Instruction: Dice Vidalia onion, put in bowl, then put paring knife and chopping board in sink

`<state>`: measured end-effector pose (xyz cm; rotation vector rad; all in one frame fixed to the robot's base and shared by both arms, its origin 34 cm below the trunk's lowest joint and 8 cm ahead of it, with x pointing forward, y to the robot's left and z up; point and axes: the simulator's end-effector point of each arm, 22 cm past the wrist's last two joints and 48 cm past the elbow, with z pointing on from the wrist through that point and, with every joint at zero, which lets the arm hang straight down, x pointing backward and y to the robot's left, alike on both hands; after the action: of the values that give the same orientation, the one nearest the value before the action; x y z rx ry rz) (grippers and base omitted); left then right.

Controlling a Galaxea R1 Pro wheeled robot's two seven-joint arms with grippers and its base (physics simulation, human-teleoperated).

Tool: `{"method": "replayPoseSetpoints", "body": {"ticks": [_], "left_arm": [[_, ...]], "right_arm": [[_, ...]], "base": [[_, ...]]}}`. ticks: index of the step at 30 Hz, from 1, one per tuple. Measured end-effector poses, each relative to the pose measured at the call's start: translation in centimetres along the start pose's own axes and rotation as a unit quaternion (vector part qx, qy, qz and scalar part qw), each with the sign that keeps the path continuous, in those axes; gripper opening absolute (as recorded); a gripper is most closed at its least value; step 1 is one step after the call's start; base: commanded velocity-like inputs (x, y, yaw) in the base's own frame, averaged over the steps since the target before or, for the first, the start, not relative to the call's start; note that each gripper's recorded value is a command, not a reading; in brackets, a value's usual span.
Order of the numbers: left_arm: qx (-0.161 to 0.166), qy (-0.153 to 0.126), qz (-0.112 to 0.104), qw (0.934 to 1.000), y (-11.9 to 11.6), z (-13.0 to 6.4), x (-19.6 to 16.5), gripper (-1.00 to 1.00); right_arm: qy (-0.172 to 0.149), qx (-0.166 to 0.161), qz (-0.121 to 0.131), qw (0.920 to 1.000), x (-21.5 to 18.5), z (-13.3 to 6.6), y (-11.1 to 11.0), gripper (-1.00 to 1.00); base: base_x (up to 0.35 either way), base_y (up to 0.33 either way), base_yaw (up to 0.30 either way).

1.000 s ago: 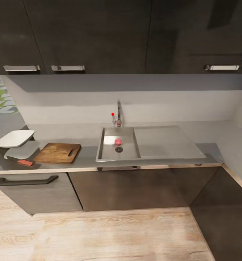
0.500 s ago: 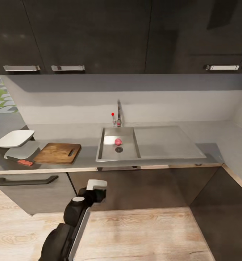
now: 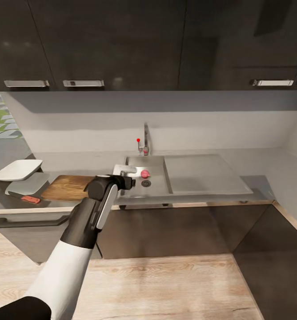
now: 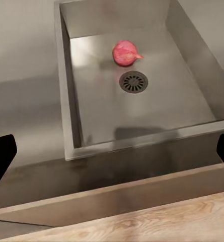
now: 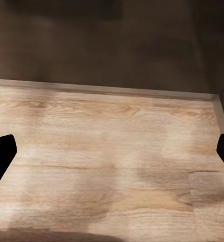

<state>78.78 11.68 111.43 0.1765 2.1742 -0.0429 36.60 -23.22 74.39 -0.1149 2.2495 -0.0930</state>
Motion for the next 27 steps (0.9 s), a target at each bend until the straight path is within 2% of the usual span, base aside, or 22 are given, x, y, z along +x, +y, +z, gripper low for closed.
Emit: {"method": "replayPoseSetpoints", "body": {"ticks": [3,8,12,19,27], "left_arm": [[0.002,-0.001,0.004,1.0,-0.3,0.0,-0.2,1.0],[0.012,-0.039,0.029,0.9988,-1.9,-1.8,-2.7,1.0],[0.014,-0.049,0.035,0.9981,-2.3,-2.3,-3.4,1.0],[0.014,-0.046,0.037,0.9982,-2.3,-2.2,-3.1,1.0],[0.01,-0.02,0.038,0.999,-2.1,-0.9,-1.4,1.0]], "right_arm": [[0.0,0.0,0.001,1.0,0.0,0.0,0.0,1.0],[0.003,0.004,0.009,1.0,0.1,0.0,-0.2,1.0],[0.007,0.01,0.021,0.9997,0.3,0.0,-0.4,1.0],[0.008,0.012,0.024,0.9996,0.4,0.0,-0.6,1.0],[0.008,0.012,0.024,0.9996,0.4,-0.1,-0.6,1.0]], "base": [[0.0,0.0,0.0],[0.0,0.0,0.0],[0.033,-0.029,0.0],[0.171,-0.166,0.0],[0.264,-0.195,0.0]]}}
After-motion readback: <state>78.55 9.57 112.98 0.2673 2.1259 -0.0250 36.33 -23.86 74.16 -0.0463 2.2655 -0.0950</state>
